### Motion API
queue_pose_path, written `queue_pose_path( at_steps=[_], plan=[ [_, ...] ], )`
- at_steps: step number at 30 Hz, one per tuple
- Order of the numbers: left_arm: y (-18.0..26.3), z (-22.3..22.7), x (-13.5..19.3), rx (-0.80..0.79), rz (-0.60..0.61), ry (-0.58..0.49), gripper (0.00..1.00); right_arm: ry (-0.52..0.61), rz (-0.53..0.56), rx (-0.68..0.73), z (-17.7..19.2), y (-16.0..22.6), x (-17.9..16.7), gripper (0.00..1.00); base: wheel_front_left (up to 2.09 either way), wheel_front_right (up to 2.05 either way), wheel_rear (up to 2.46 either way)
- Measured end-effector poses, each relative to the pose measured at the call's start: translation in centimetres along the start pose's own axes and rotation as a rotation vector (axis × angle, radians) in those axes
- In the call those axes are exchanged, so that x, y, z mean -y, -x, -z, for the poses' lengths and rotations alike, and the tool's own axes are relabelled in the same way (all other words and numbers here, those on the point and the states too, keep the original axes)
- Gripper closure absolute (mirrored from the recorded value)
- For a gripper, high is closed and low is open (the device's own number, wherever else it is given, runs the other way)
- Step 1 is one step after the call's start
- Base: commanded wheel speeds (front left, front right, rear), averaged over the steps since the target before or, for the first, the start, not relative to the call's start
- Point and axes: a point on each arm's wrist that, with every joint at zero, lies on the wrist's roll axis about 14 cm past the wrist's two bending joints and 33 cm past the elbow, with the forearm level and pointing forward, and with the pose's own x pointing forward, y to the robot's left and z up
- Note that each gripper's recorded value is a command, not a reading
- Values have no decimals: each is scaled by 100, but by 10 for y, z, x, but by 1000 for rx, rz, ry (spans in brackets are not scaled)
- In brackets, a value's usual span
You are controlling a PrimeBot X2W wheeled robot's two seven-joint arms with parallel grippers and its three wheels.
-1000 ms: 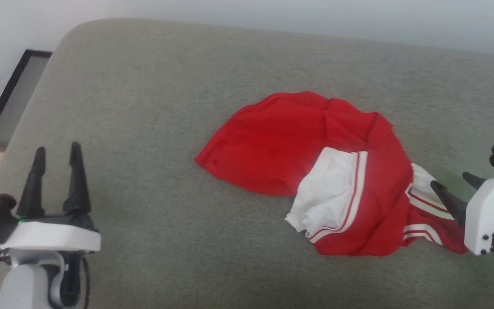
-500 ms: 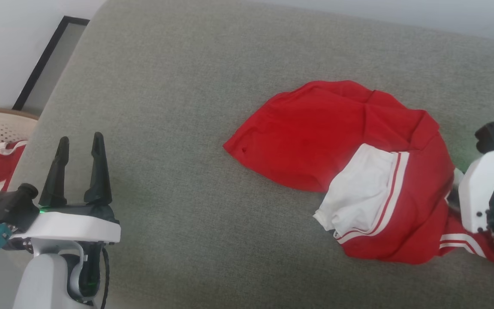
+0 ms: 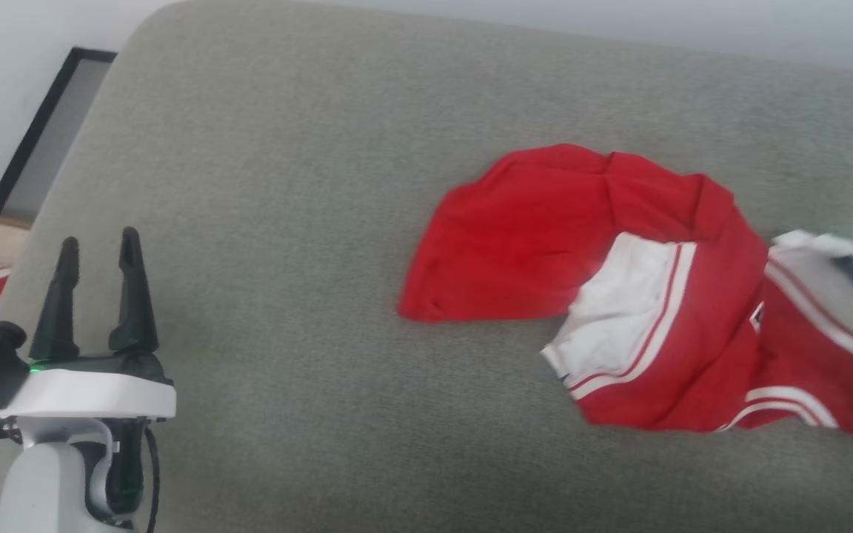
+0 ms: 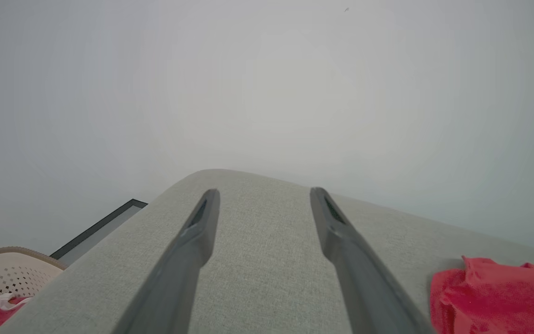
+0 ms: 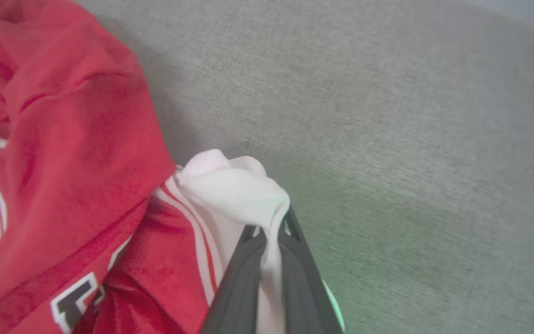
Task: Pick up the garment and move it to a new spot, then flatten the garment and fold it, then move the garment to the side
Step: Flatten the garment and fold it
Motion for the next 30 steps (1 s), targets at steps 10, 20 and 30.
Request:
queue_pose_path(
  at_steps=[10, 20, 30],
  plan=[
    [-8, 2, 17, 2, 49, 9, 0, -153, 249, 22, 18, 43, 88, 100, 0, 0, 0],
    [-15, 11, 32, -24, 102, 1, 0, -253, 262, -59, 62, 25, 84, 0, 0, 0, 0],
    [-28, 7, 66, -109, 232, 9, 0, -195, 269, 69, 34, 46, 78, 0, 0, 0, 0]
  ],
)
